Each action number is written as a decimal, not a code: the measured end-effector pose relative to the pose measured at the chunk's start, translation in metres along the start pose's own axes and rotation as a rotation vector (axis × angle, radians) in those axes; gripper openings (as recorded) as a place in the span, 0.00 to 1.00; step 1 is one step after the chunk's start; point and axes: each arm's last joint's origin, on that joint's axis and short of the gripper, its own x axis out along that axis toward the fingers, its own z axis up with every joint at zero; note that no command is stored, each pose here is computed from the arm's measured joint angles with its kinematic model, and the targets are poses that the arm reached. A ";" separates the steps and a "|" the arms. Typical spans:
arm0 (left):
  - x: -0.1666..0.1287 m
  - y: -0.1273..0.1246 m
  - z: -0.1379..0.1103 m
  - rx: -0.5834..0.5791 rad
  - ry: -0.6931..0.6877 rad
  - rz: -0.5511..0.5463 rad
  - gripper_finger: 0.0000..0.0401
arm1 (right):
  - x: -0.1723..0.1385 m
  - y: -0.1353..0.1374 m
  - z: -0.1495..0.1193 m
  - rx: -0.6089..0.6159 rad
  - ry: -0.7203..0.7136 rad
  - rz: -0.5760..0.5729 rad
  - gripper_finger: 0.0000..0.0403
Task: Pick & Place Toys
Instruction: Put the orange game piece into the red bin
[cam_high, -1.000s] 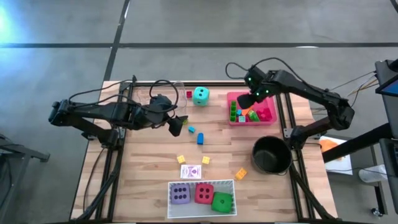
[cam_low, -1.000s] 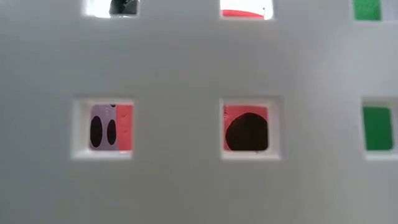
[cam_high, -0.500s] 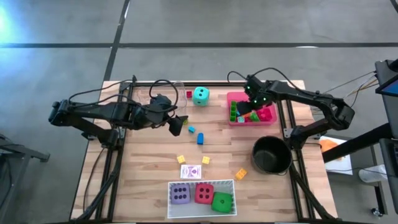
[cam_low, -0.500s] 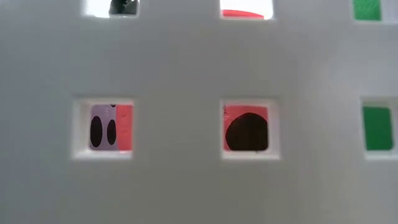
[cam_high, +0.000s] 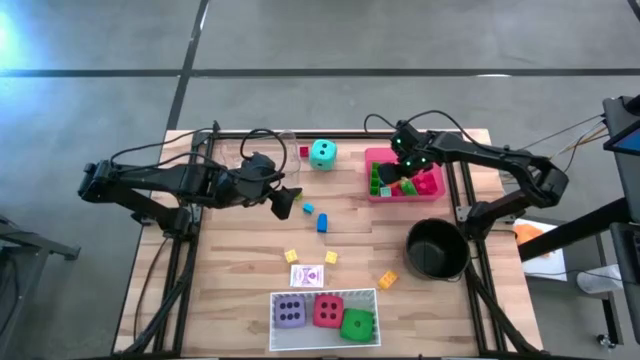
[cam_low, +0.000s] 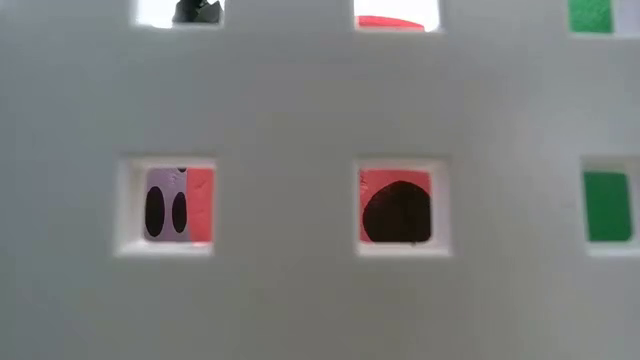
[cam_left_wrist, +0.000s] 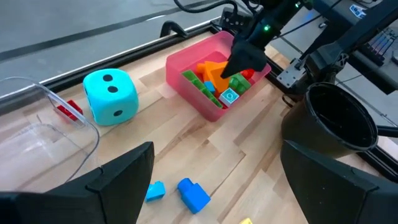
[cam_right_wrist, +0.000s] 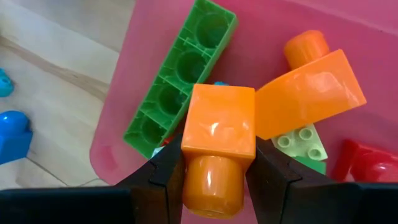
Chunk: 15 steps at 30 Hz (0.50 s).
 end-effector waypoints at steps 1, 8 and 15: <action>0.000 0.000 0.000 0.000 0.000 0.000 0.88 | 0.001 0.000 0.000 -0.001 -0.001 0.001 0.30; 0.000 0.000 0.000 0.000 0.000 0.001 0.88 | 0.001 -0.001 -0.002 -0.002 -0.011 -0.009 0.32; 0.000 0.000 0.000 0.000 0.001 0.001 0.88 | 0.003 -0.003 -0.003 -0.015 -0.009 -0.031 0.52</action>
